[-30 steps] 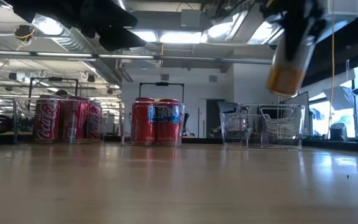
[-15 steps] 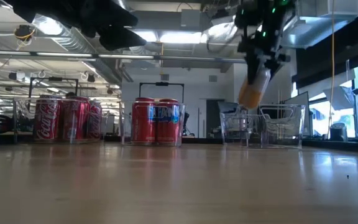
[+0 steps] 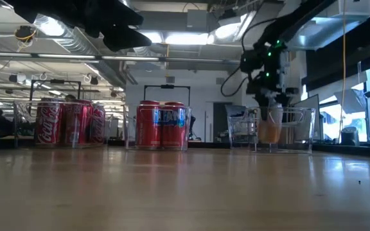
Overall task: Sort soda cans
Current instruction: Put the white soda can into the right transparent bin
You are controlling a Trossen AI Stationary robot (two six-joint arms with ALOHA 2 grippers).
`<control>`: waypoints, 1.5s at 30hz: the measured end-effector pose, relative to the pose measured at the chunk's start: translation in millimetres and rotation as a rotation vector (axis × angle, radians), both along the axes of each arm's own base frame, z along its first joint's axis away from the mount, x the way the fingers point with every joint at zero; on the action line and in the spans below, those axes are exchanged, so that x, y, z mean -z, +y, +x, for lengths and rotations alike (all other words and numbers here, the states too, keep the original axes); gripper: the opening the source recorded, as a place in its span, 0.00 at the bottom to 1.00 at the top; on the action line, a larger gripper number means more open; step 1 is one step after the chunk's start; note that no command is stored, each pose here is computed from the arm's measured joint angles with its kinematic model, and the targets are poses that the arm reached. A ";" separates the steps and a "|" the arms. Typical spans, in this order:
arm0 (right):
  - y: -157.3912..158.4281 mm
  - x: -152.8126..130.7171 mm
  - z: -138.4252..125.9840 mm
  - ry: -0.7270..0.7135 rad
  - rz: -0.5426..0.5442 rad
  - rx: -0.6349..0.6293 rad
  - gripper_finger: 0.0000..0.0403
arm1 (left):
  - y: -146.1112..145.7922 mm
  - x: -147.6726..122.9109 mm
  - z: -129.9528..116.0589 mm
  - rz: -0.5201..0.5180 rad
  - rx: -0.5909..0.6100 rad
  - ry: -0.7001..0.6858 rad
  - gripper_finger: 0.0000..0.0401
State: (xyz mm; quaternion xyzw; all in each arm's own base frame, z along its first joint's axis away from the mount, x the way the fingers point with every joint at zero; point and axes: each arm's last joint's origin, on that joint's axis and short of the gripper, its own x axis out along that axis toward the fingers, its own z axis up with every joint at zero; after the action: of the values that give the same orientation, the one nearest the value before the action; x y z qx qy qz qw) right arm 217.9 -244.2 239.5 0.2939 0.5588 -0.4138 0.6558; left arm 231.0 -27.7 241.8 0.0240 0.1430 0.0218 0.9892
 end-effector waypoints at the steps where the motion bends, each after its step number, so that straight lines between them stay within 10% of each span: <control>1: -2.2 4.0 0.7 0.008 0.007 -0.003 0.71 | 0.0 0.0 0.0 0.000 0.000 0.000 0.90; 23: -13.4 23.2 10.1 0.051 -0.029 -0.024 0.87 | 0.0 0.0 0.0 -0.001 0.000 0.001 0.90; 36: 22.1 -41.8 -13.5 0.032 -0.041 -0.049 0.85 | 0.0 0.1 -0.1 -0.001 -0.001 0.002 0.90; 45: 108.7 -91.1 -18.9 -0.022 -0.027 -0.184 0.85 | -0.2 0.3 -0.1 -0.018 -0.005 0.004 0.90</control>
State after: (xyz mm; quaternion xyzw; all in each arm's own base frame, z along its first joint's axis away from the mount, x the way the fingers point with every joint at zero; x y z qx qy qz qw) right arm 199.0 -135.4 330.6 0.2369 0.5705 -0.3562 0.7011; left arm 230.9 -27.9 241.5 0.0148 0.1450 0.0229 0.9891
